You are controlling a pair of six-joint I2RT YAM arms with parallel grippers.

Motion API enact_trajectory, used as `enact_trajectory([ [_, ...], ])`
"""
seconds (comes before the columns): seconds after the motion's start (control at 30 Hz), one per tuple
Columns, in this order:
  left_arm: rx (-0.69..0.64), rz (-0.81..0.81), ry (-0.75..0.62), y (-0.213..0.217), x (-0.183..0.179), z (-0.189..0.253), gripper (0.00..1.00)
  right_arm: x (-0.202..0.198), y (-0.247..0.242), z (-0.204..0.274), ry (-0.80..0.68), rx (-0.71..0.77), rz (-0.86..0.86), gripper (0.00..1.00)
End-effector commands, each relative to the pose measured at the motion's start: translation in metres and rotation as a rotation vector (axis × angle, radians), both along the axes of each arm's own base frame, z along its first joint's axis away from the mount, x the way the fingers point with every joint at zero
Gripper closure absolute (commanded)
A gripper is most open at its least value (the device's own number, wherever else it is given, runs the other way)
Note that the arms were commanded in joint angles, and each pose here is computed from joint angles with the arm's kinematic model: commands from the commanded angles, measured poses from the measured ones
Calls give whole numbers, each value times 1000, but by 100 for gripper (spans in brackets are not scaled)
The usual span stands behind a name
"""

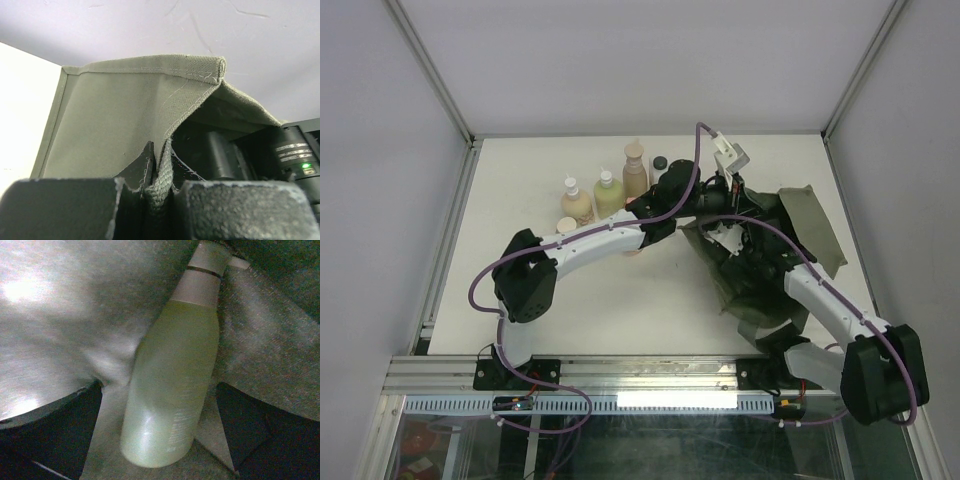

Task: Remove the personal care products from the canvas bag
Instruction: Take out the care product from the canvas bag.

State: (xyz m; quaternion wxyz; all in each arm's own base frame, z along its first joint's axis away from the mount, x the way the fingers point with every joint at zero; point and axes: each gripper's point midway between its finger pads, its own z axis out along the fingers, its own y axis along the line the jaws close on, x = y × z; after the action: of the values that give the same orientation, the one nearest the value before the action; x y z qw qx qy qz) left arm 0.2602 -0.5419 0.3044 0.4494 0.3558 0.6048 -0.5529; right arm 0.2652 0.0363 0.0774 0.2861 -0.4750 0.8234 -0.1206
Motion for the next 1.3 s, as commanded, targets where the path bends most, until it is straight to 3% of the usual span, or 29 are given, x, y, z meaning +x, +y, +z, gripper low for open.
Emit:
enact_trajectory([
  [0.0, -186, -153, -77, -3, -49, 82, 100, 32, -22, 10, -137, -126, -85, 0],
  [0.27, -186, -163, -71, -1, -52, 84, 100, 33, -44, -24, -78, -268, -116, 0],
  [0.47, -196, -170, -80, 2, -55, 91, 100, 29, -47, -60, 6, -292, -101, 1],
  [0.57, -198, -178, -82, 4, -58, 93, 100, 31, -56, -71, 44, -300, -129, 6],
  [0.67, -201, -180, -86, 7, -59, 94, 100, 31, -60, -83, 97, -298, -140, 18],
  [0.73, -203, -179, -93, 11, -60, 95, 100, 30, -61, -87, 124, -294, -145, 39],
  [0.97, -197, -87, -74, 27, -34, 94, 100, 28, -47, -61, 109, -230, -59, 99],
  [1.27, -167, 34, 8, 25, -2, 86, 100, 37, -9, 26, -137, -35, 51, 100],
])
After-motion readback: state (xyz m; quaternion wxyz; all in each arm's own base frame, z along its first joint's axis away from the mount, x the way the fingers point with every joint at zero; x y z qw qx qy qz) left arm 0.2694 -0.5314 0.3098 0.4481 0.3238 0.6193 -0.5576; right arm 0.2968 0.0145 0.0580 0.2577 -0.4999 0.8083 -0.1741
